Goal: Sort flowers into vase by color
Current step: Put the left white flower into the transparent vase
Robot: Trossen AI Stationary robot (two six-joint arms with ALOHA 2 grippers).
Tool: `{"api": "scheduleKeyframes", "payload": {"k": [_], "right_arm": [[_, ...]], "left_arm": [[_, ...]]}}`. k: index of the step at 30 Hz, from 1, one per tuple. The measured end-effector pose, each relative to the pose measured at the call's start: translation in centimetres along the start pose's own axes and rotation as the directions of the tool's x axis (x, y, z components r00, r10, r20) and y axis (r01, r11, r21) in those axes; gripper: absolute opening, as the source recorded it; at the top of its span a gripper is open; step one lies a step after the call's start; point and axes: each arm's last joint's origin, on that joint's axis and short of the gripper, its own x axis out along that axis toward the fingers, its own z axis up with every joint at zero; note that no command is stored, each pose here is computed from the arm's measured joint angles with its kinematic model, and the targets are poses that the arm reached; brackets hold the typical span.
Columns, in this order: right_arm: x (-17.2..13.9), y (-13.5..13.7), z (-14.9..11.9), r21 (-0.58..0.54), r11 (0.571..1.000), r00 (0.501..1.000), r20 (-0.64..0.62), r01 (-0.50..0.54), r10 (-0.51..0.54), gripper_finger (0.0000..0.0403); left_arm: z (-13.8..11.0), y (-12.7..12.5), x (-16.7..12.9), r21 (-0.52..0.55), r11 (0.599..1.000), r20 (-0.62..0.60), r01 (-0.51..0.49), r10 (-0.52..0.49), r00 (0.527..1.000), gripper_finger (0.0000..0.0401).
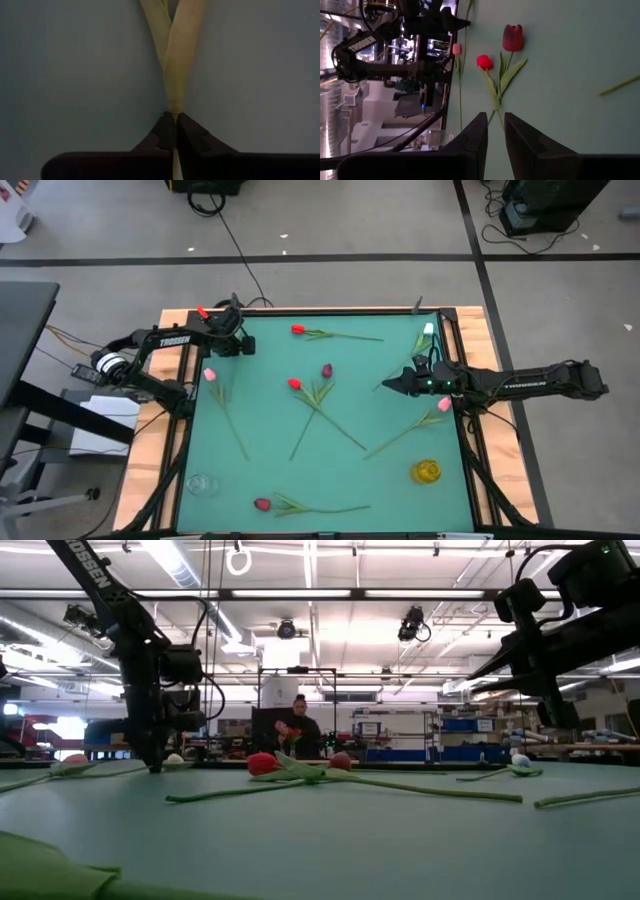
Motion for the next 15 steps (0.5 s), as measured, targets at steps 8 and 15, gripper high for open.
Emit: {"api": "scheduleKeyframes", "payload": {"k": [8,15], "right_arm": [[0.0,0.0,0.1,-0.004,1.000,1.000,0.025,0.005,-0.005,0.0075],[0.0,0.8,0.2,-0.095,0.993,0.996,0.053,-0.072,0.077,0.0075]], "left_arm": [[0.1,-0.2,-2.4,0.025,0.990,0.045,0.137,-0.138,0.989,0.0011],[0.2,-0.7,-5.5,0.187,0.914,0.079,0.359,-0.379,0.922,0.0011]]}}
